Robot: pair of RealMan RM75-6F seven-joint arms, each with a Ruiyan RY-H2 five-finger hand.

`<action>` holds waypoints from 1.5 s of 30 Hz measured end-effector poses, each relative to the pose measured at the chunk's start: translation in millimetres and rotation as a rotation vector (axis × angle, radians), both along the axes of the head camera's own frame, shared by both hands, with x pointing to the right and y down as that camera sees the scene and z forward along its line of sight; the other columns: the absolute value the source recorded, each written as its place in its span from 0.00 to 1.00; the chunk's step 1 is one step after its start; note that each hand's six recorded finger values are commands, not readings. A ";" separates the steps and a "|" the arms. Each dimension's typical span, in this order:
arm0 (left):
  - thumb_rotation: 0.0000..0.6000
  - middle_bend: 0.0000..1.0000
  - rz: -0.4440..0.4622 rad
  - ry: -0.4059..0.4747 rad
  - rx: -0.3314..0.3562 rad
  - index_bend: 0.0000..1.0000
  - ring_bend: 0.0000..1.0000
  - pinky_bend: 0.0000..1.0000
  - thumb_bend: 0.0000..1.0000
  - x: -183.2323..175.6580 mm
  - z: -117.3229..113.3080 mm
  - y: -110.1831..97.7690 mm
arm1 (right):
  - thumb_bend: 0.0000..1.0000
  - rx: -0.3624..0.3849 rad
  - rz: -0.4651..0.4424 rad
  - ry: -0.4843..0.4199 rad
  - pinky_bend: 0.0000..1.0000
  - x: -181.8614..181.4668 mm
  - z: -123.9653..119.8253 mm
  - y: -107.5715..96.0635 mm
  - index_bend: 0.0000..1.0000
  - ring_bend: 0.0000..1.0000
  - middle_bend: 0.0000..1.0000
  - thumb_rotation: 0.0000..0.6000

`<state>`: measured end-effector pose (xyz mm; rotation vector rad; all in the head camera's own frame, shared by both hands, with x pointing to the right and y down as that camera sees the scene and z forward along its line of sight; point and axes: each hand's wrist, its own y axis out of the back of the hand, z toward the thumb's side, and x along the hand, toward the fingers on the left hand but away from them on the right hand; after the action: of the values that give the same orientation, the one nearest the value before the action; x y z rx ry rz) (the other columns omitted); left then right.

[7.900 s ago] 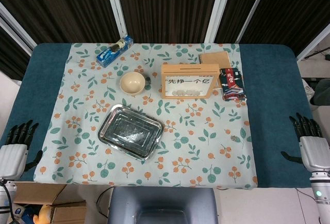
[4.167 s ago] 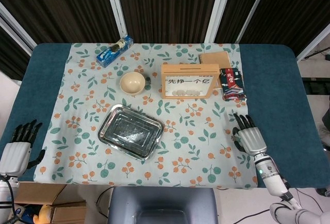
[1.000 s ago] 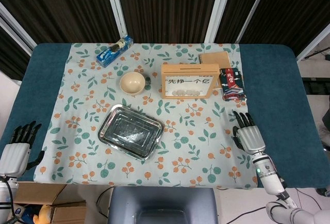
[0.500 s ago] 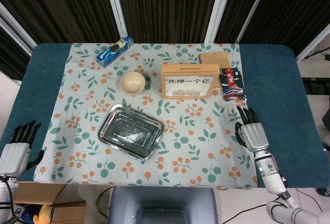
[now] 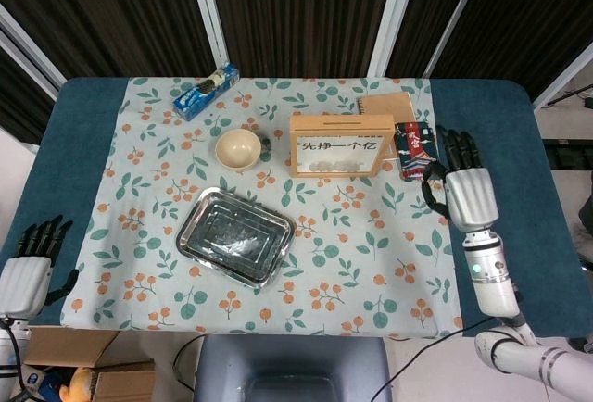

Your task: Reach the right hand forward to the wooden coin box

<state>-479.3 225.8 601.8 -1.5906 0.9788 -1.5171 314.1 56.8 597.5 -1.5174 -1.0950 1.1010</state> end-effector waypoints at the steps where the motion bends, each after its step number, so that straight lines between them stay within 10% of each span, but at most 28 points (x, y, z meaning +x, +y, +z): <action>1: 1.00 0.00 0.000 0.001 0.001 0.00 0.00 0.00 0.37 -0.1 -0.4 -0.3 | 0.61 0.015 0.002 -0.004 0.00 -2.4 -7.5 -7.1 0.75 0.00 0.14 1.00; 7: 1.00 0.00 -0.005 0.011 0.001 0.00 0.00 0.00 0.37 -0.5 -0.2 -1.5 | 0.62 0.064 0.032 -0.082 0.00 -32.2 -44.3 -60.1 0.76 0.00 0.16 1.00; 16: 1.00 0.00 -0.012 0.009 0.005 0.00 0.00 0.00 0.37 -4.5 -3.2 -1.4 | 0.62 -0.031 0.011 0.031 0.00 -86.6 -48.9 -123.7 0.76 0.00 0.16 1.00; 28: 1.00 0.00 -0.018 0.011 0.002 0.00 0.00 0.00 0.36 -6.6 -4.6 -0.7 | 0.62 -0.188 0.002 0.077 0.00 -112.6 -12.2 -140.2 0.78 0.00 0.16 1.00; 45: 1.00 0.00 -0.042 0.018 0.004 0.00 0.00 0.00 0.37 -15.3 -6.1 -1.8 | 0.62 -0.217 -0.005 0.121 0.00 -129.5 17.0 -139.9 0.78 0.00 0.16 1.00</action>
<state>-494.6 224.0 595.7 -1.5926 1.0305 -1.5313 184.7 -83.1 614.5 -1.5965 -0.9120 1.3250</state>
